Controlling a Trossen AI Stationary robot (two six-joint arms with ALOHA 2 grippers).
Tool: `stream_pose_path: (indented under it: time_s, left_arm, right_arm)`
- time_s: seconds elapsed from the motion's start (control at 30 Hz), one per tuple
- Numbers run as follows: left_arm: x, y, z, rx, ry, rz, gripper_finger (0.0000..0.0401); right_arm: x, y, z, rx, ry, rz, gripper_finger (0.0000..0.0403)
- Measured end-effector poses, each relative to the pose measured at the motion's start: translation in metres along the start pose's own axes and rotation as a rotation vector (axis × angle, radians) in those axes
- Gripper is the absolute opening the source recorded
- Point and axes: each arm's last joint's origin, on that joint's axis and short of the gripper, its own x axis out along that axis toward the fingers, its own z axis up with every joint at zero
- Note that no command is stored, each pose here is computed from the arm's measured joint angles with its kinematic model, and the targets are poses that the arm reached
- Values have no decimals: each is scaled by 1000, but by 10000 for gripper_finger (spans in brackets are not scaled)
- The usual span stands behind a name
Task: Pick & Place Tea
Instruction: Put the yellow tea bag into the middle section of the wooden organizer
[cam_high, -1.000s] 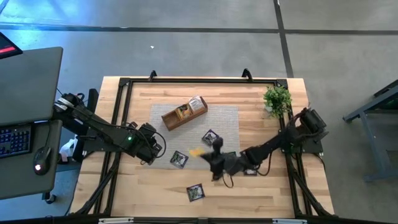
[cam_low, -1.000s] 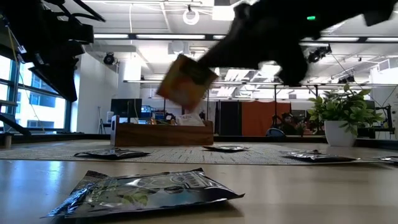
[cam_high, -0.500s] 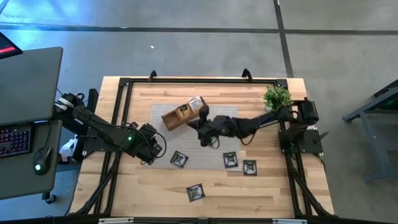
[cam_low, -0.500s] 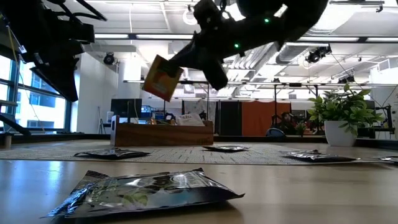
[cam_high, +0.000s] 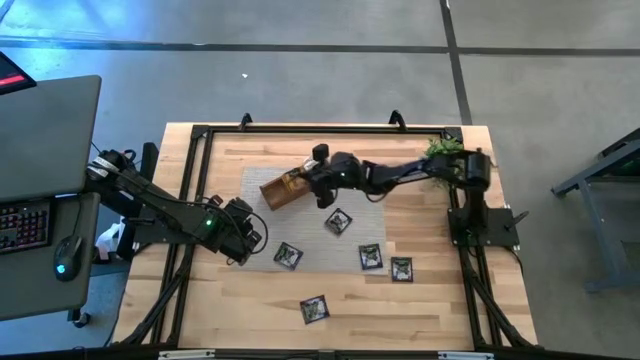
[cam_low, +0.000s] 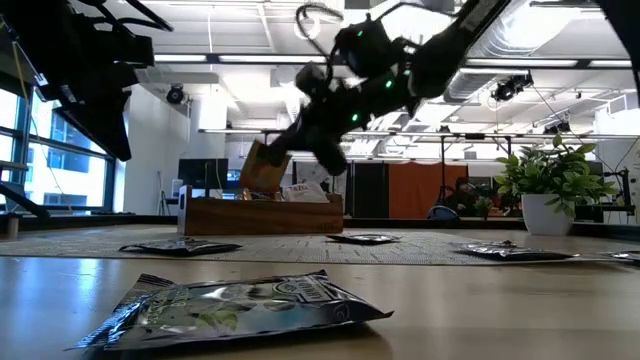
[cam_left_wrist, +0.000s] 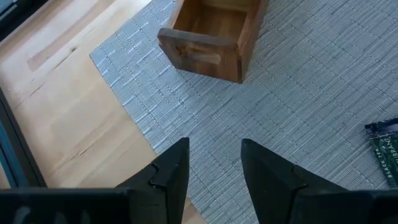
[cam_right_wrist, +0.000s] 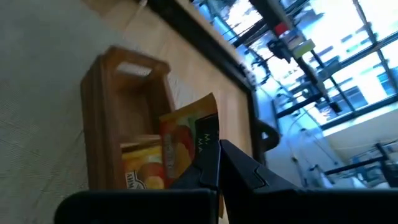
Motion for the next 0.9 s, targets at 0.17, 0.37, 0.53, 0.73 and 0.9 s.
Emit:
stream_pose_path:
  time_s: [0.17, 0.37, 0.53, 0.73, 0.9]
  left_arm:
    - [0, 0, 0, 1, -7, 3, 143]
    - [0, 1, 0, 13, -11, 8, 143]
    - [0, 1, 0, 16, -10, 11, 143]
    - [0, 1, 0, 17, -11, 11, 143]
    - [0, 1, 0, 17, -14, 12, 143]
  right_arm:
    - [23, 6, -14, -72, 163, 16, 0]
    - [27, -1, -12, -73, 254, 96, 0]
    - [28, -10, -6, -148, 302, 24, 0]
    - [28, -6, -7, -278, 269, 147, 0]
    - [27, -4, -7, -272, 240, 183, 0]
